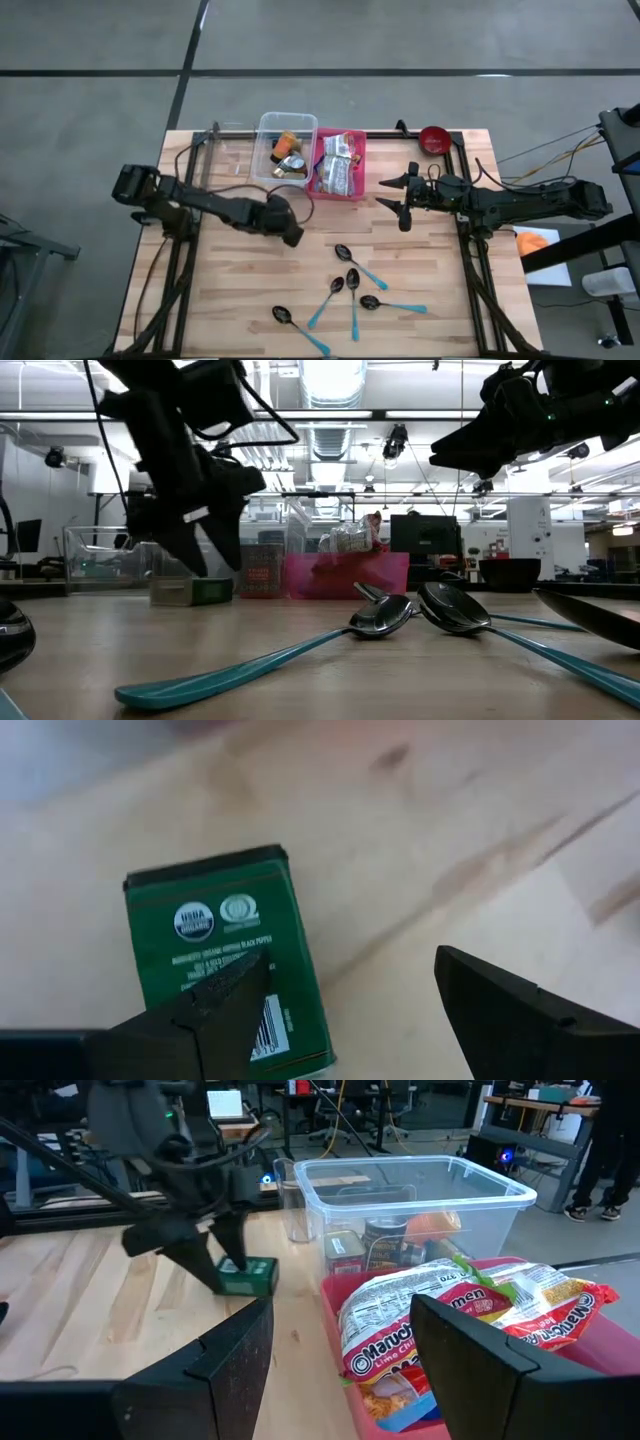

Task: Pick & Place Food Item
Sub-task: Put the black seasoning can into the right transparent bin

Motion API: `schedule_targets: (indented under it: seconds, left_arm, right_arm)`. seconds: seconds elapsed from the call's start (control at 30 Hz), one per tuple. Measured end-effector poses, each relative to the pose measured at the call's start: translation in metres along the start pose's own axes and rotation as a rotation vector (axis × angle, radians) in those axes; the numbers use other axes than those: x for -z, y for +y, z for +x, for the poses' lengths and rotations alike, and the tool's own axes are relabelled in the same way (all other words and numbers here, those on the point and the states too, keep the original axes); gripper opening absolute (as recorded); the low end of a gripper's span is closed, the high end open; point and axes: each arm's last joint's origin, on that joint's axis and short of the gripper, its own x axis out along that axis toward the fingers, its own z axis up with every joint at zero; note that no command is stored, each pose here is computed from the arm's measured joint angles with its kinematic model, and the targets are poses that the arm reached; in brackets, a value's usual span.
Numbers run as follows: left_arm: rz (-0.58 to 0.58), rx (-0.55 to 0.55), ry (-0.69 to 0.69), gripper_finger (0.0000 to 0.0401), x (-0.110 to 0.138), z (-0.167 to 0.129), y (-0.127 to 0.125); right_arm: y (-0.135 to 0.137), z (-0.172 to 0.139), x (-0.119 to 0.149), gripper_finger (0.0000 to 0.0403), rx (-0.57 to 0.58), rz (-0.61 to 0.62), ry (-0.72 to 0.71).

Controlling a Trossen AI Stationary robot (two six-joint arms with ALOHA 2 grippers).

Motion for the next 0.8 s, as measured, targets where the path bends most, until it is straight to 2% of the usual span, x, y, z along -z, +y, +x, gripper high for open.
schedule_targets:
  seconds: [0.17, 0.47, 0.8]
  left_arm:
    - [0.012, 0.041, 0.010, 0.0289, -0.012, 0.004, 0.003]
    - [0.010, 0.080, 0.057, 0.0289, -0.013, 0.003, 0.001]
    - [0.035, -0.001, 0.110, 0.0289, -0.028, -0.023, -0.008]
  right_arm:
    - [0.000, 0.000, 0.000, 0.0235, 0.000, 0.000, 0.000]
    - [0.000, 0.000, 0.000, 0.0235, 0.000, 0.000, 0.000]
    - [0.000, 0.000, 0.000, 0.0235, 0.000, 0.000, 0.000]
